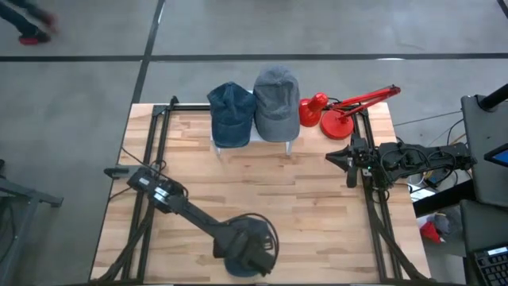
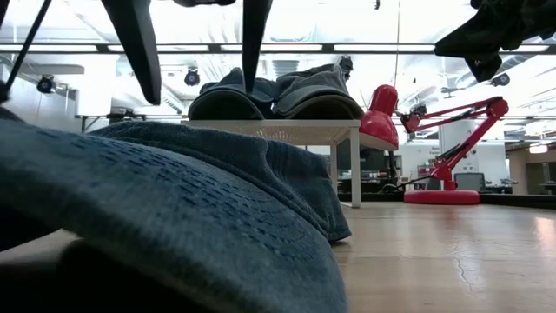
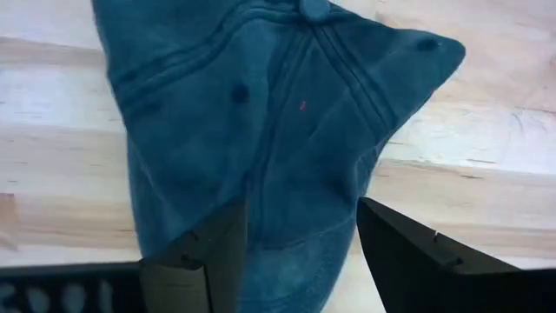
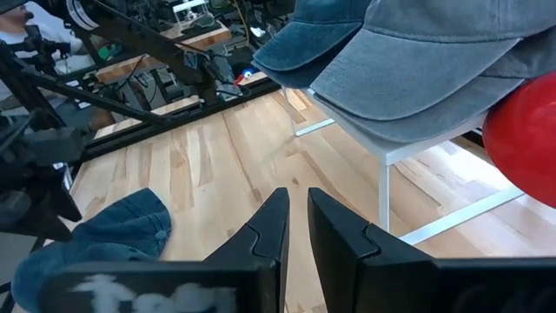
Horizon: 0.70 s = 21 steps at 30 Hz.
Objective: Pick & Place hat
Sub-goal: Stack the blue cap on the blue cap on the shelf
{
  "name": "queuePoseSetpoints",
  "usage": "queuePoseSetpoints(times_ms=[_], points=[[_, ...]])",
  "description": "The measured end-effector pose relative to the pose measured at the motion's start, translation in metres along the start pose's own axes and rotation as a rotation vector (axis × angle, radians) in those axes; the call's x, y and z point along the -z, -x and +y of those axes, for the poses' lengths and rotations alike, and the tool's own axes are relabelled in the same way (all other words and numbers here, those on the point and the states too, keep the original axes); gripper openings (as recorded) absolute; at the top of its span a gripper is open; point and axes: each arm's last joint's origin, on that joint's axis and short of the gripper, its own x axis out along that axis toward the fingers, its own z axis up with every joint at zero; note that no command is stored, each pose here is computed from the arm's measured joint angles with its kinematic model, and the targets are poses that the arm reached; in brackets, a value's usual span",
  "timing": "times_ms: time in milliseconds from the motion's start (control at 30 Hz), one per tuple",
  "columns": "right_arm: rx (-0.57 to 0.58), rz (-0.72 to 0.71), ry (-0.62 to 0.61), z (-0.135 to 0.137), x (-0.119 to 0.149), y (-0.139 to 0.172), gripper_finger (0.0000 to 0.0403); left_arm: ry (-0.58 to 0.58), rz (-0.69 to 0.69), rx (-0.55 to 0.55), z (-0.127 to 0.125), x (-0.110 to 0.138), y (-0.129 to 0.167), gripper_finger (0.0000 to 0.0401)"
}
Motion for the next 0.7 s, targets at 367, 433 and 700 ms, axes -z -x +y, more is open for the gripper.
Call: queuePoseSetpoints(times_ms=[367,433,700], points=[[0.0,0.0,0.0,0.0,0.0,0.0,0.0043,0.011,-0.055,-0.092,0.001,-0.015,-0.027,0.0209],[0.0,0.0,0.0,0.0,0.0,0.0,0.0044,0.013,-0.044,-0.125,0.004,-0.016,-0.036,0.0209],[0.0,0.0,0.0,0.0,0.0,0.0,0.0044,0.021,0.023,-0.117,0.009,-0.012,-0.075,0.0209]])
